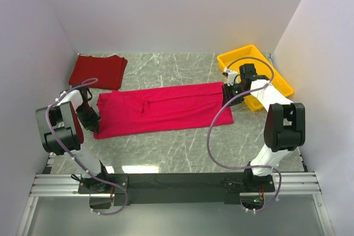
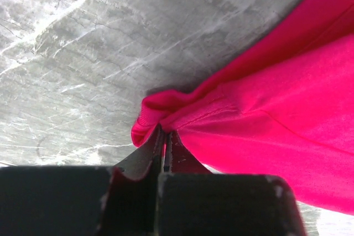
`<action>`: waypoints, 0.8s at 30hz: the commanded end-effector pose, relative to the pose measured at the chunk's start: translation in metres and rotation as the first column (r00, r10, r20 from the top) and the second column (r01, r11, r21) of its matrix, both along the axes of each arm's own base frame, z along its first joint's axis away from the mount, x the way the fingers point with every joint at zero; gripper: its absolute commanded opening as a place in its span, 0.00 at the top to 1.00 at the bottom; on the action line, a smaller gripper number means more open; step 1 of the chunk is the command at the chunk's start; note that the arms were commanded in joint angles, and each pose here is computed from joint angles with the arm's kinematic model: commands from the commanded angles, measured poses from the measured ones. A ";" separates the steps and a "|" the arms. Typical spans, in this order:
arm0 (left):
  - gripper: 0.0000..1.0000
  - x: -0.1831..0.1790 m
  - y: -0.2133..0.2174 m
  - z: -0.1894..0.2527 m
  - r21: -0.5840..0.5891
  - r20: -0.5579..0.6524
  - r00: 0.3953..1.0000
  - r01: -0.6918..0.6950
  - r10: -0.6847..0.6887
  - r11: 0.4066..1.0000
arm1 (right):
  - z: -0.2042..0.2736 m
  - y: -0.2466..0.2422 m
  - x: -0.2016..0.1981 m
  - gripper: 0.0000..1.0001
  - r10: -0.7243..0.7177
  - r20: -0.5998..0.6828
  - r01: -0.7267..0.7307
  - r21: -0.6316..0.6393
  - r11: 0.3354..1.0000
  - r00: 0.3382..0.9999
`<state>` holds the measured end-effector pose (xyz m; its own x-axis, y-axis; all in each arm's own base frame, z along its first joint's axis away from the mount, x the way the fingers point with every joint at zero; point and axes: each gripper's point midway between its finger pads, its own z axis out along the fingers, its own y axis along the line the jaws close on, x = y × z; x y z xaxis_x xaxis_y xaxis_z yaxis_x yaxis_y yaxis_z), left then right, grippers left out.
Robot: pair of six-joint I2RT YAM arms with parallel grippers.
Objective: Fold and stack the t-shirts
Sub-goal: Fold the tshirt
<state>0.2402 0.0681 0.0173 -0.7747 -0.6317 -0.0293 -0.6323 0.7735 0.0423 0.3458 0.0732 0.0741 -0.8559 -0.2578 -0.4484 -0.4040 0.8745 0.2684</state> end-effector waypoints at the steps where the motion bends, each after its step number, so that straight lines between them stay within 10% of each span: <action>1: 0.99 0.013 0.000 0.011 0.014 0.090 0.996 0.003 -0.004 1.000 | 0.002 0.000 -0.003 0.62 0.021 -0.006 -0.020 0.006 1.000 1.000; 24: 0.99 0.013 -0.012 0.033 -0.030 0.165 0.986 0.010 -0.005 1.000 | -0.039 -0.030 -0.022 0.60 -0.075 -0.150 0.050 -0.166 0.985 0.986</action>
